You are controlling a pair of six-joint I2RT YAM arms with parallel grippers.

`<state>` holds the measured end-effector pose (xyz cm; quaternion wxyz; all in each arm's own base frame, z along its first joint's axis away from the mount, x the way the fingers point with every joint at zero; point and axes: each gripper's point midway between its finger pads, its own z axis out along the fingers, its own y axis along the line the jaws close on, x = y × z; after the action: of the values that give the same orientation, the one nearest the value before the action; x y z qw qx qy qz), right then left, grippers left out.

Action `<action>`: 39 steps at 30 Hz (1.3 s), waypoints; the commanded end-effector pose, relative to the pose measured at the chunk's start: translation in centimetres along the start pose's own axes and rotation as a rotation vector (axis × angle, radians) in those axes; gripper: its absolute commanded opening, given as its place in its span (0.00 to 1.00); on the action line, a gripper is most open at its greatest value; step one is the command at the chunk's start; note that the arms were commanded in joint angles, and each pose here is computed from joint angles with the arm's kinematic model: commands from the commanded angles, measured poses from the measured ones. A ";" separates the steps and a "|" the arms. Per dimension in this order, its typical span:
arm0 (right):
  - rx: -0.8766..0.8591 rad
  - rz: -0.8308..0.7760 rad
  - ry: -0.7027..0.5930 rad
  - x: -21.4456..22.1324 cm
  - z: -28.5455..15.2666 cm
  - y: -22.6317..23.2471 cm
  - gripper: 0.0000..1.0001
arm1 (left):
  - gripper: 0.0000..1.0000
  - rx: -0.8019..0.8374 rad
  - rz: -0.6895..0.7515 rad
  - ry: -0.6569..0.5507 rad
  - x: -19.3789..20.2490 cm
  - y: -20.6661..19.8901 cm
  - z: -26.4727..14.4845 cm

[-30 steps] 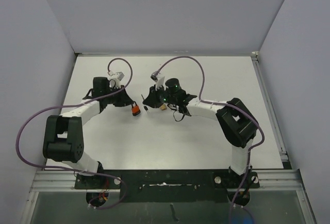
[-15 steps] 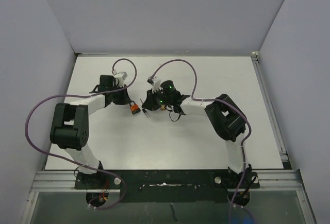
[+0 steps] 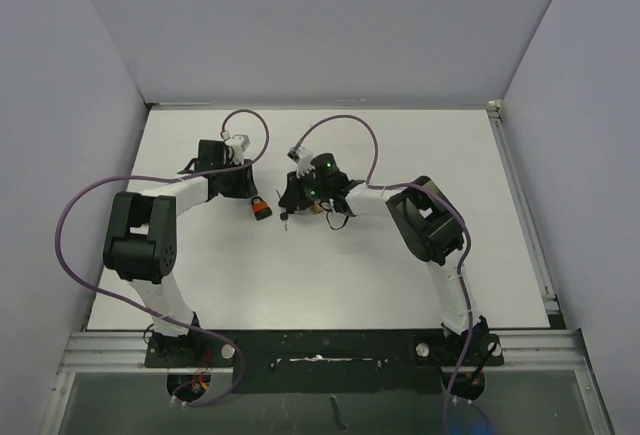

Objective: Lock with the key
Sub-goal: Place the lock at the center of the board, then place the key at the center of the board, then reset both arms

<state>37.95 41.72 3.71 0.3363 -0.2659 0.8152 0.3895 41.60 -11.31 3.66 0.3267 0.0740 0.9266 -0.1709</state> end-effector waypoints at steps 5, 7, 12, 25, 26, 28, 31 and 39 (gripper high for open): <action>-0.010 -0.060 -0.065 -3.6 -0.4 -0.1 0.34 | 0.37 0.014 0.017 -0.144 -4.6 -1.2 -1.8; -0.017 -0.072 -0.073 -4.1 -0.7 0.3 0.39 | 0.40 0.014 0.018 -0.171 -5.4 -1.5 -2.6; -0.063 -0.117 -0.095 -5.5 -1.3 2.2 0.50 | 0.55 0.006 0.020 -0.257 -7.3 -2.2 -5.4; -0.094 -0.196 -0.136 -7.6 -3.0 5.5 0.52 | 0.64 -0.026 0.040 -0.445 -10.4 -3.6 -12.7; -0.083 -0.202 -0.137 -7.5 -3.3 5.4 0.52 | 0.68 -0.024 0.037 -0.461 -10.5 -3.7 -13.1; -0.065 -0.218 -0.138 -7.5 -3.9 5.3 0.52 | 0.95 -0.019 0.032 -0.481 -10.6 -4.0 -13.9; -0.023 -0.247 -0.155 -7.9 -5.4 5.3 0.52 | 0.98 -0.007 0.030 -0.504 -10.6 -4.4 -14.8; 0.173 -0.249 -0.248 -9.6 -11.9 1.9 0.57 | 0.98 -0.027 0.012 -0.546 -10.2 -4.5 -16.6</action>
<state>36.09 38.90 13.32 0.4298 -0.3270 0.7670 0.3464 38.67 -9.98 20.21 0.5220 0.0342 0.8347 -0.1720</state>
